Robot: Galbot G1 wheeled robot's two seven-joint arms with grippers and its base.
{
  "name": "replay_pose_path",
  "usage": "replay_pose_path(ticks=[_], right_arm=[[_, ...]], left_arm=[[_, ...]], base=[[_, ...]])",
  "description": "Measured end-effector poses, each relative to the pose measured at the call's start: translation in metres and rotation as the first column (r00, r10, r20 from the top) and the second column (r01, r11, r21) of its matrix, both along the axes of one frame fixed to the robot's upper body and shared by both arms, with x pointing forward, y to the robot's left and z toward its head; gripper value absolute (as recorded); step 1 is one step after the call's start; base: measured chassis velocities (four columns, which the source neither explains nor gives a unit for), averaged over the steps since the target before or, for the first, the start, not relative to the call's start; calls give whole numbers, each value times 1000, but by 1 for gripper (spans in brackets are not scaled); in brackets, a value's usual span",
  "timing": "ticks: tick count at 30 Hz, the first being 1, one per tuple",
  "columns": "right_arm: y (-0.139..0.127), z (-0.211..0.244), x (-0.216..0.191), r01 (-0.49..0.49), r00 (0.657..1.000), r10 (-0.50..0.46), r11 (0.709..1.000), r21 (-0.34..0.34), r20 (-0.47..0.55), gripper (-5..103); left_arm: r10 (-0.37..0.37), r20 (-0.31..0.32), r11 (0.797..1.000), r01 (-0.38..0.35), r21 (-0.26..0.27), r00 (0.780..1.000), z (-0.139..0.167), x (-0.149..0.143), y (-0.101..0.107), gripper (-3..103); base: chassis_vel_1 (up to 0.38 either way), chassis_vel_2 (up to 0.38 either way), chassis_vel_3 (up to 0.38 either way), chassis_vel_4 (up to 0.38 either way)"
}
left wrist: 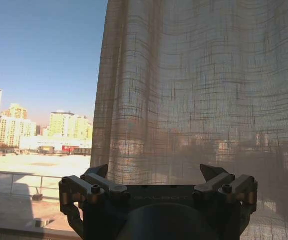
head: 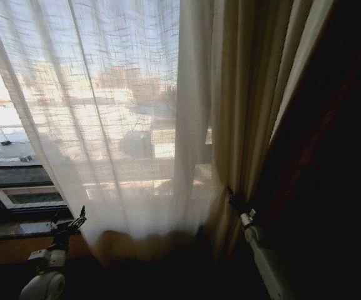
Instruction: Open the curtains by pulling them apart, changing their state from closed to fully open.
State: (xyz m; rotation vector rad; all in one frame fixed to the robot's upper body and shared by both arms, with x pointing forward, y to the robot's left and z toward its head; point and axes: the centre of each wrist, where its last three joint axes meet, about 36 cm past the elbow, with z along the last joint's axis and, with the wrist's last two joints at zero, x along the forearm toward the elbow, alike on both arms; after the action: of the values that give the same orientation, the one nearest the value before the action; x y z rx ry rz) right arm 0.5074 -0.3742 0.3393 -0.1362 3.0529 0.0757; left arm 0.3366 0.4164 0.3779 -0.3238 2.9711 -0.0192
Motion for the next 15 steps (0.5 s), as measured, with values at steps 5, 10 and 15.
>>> replay_pose_path(ticks=[5,10,15], right_arm=[[-3,0,-1,-3,1000,2,997,-72,-5,0],[-4,-2,-3,28,999,-31,994,-102,-25,0],[-6,-3,-4,137,988,-145,984,-114,-59,0]], left_arm=[[-1,0,1000,1,0,1000,0,0,0,100],[0,0,1000,0,0,1000,0,0,0,100],[1,0,1000,-1,0,1000,0,0,0,100]], base=[[-162,-162,169,113],[-2,-14,21,5],[48,30,-39,-37]])
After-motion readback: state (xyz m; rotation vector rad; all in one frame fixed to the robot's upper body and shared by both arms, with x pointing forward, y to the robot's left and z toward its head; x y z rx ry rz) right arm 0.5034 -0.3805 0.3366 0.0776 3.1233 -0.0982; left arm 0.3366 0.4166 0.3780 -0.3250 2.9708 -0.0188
